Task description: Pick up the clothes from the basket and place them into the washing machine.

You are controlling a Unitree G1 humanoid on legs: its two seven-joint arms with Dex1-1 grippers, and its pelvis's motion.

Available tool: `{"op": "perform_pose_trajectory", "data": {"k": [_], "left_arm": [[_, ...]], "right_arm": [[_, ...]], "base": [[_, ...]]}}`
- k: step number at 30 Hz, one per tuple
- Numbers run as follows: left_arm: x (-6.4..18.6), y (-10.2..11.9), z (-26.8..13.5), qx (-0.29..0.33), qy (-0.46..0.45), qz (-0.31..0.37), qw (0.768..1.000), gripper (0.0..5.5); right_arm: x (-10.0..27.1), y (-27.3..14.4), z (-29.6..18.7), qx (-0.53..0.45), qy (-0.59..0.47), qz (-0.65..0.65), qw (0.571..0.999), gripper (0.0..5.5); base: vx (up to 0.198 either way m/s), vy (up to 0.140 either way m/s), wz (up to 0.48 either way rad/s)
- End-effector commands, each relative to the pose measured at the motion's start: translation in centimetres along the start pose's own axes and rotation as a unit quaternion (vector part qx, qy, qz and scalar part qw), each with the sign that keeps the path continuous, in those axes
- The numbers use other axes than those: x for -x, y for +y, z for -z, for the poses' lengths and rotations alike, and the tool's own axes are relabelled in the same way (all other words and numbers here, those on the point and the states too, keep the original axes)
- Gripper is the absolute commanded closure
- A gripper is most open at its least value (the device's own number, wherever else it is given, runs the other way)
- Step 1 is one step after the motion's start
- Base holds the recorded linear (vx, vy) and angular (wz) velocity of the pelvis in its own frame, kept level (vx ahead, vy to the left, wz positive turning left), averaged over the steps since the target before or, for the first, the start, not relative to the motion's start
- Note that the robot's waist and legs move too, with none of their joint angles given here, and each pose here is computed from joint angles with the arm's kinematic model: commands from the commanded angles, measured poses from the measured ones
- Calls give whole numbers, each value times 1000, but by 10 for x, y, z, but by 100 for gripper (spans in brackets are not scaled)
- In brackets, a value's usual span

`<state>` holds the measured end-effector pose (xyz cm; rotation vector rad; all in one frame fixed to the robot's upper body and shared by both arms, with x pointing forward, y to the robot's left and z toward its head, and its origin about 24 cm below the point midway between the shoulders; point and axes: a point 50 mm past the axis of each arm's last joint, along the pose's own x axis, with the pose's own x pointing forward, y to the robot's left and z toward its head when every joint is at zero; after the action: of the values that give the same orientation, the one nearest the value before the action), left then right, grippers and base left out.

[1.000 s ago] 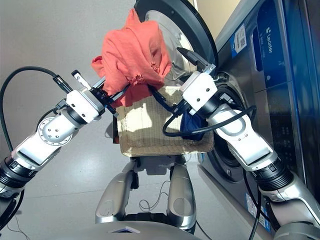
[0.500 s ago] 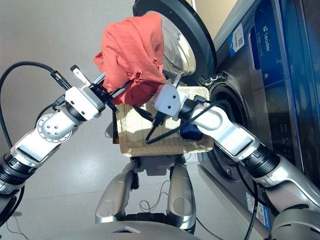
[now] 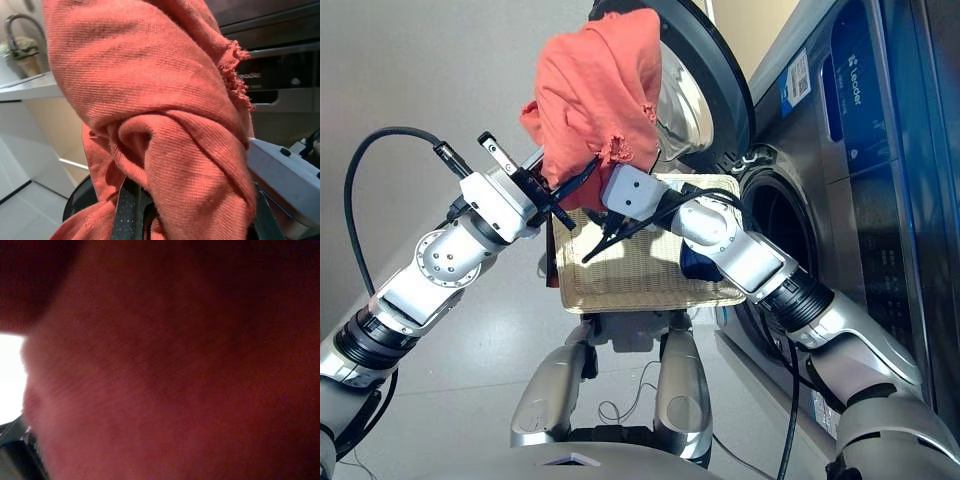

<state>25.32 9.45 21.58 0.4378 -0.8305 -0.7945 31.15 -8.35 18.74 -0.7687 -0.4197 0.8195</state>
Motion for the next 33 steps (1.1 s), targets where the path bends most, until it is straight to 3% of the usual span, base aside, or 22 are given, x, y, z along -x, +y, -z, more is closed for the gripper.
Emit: {"op": "perform_pose_trajectory", "data": {"k": [1, 19, 33], "left_arm": [[-8, -10, -20, 28, -70, 10, 997, 550], [11, -14, 6, 22, 6, 26, 999, 550], [20, -18, 20, -1, 46, 57, 997, 550]], "right_arm": [[-11, -12, -60, 35, -148, 28, 988, 0], [16, -17, -112, 32, -268, -30, 962, 0], [18, -17, -114, 2, -291, -12, 957, 0]], "base": [[0, 0, 0], [0, 0, 0], [0, 0, 0]]}}
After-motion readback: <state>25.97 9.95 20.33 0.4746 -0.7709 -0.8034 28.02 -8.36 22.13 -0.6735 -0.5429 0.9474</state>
